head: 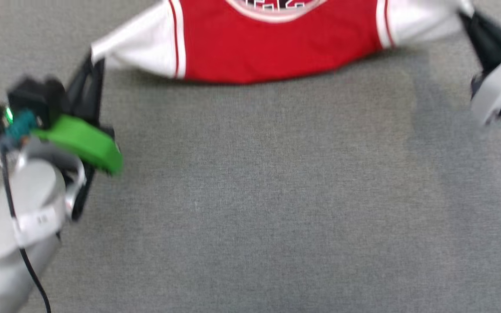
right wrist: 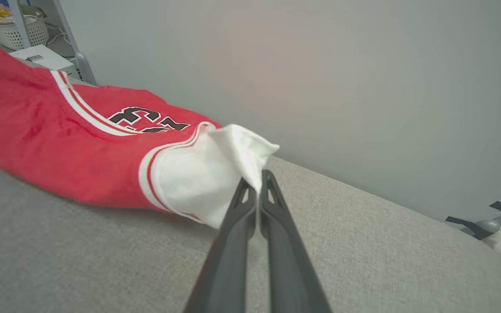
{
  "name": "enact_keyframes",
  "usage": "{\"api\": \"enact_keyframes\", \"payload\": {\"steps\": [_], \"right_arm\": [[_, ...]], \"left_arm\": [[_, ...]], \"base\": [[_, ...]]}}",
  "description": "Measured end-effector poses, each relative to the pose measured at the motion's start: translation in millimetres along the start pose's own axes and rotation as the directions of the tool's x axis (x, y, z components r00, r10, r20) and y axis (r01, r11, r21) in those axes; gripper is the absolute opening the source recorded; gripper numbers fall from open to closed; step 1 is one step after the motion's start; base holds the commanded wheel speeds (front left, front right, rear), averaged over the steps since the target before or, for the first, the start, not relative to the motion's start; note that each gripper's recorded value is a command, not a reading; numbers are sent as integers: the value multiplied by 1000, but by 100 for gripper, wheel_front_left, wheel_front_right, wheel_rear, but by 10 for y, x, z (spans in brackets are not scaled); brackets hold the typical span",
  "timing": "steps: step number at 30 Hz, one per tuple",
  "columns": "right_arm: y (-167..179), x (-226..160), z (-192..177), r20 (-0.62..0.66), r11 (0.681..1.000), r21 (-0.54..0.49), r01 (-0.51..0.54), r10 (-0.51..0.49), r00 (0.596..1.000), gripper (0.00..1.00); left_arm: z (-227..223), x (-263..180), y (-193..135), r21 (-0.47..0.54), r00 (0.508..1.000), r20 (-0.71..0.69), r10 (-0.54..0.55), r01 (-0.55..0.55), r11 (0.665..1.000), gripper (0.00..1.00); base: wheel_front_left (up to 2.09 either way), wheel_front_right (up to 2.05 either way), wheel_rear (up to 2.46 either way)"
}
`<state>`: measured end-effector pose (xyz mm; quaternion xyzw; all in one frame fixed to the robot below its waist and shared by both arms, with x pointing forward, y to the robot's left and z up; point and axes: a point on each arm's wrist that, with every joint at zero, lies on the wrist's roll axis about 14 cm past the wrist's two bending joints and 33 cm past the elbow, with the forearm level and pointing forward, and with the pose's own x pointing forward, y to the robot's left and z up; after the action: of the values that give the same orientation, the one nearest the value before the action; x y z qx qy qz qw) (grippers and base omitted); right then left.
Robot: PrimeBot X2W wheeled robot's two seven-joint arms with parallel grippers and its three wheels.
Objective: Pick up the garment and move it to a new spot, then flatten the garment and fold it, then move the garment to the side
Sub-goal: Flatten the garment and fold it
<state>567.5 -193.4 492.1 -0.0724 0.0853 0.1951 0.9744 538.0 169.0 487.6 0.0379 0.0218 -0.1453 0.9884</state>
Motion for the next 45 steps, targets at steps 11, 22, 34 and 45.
{"api": "enact_keyframes", "payload": {"steps": [11,22,34,45], "right_arm": [[375,-1092,-803,-154,988,149,33,-9,988,0],[560,-1992,-1303,-255,957,243,159,-95,962,0],[846,-2588,-1657,-382,937,273,217,-102,919,0],[479,-2313,-1086,-207,932,241,270,-222,953,100]], "left_arm": [[-545,-1131,-212,-119,978,-197,73,-98,988,0],[-932,-2014,-274,-152,927,-346,144,-207,967,0],[-1152,-2390,-357,-173,897,-408,171,-259,950,0],[-1089,-2271,-406,-183,916,-365,167,-247,952,0]], "base": [[0,0,0],[0,0,0],[0,0,0],[0,0,0]]}}
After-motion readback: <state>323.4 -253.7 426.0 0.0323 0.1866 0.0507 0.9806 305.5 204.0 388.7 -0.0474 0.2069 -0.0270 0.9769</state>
